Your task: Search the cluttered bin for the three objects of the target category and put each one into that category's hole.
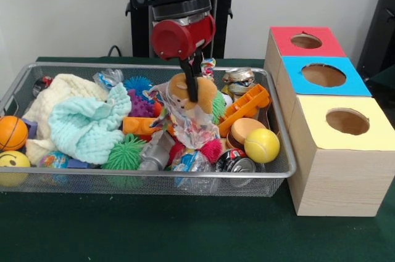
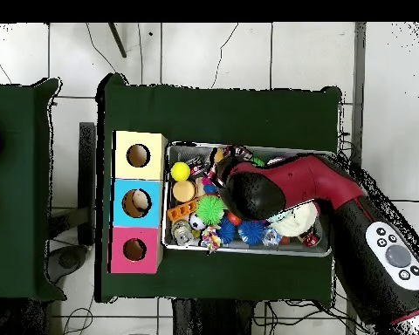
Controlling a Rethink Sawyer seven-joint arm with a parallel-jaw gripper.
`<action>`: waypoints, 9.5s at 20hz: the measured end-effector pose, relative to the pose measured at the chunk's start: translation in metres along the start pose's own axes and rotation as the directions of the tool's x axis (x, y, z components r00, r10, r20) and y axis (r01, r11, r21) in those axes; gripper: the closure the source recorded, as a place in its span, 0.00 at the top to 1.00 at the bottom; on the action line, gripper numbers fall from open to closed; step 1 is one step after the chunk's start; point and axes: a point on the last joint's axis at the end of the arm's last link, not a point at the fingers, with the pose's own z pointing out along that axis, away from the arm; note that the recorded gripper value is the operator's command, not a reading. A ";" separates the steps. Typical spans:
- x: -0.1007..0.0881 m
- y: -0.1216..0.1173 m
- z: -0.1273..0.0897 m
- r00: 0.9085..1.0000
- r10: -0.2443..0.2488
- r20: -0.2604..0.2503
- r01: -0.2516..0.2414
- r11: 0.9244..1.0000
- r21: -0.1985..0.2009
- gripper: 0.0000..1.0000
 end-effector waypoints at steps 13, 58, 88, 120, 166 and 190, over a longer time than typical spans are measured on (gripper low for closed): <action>0.029 0.025 0.025 0.998 0.033 -0.059 -0.037 0.998 -0.060 0.00; 0.011 0.065 -0.034 0.948 0.164 -0.273 -0.247 0.919 -0.307 0.00; 0.045 0.069 -0.030 0.939 0.079 -0.334 -0.168 0.954 -0.247 0.00; 0.094 0.052 0.000 0.944 0.301 -0.134 -0.320 0.933 -0.166 1.00; 0.102 0.113 0.018 0.896 0.267 -0.354 -0.364 0.899 -0.244 1.00; 0.098 0.069 0.040 0.958 0.155 -0.241 -0.163 0.987 -0.013 0.00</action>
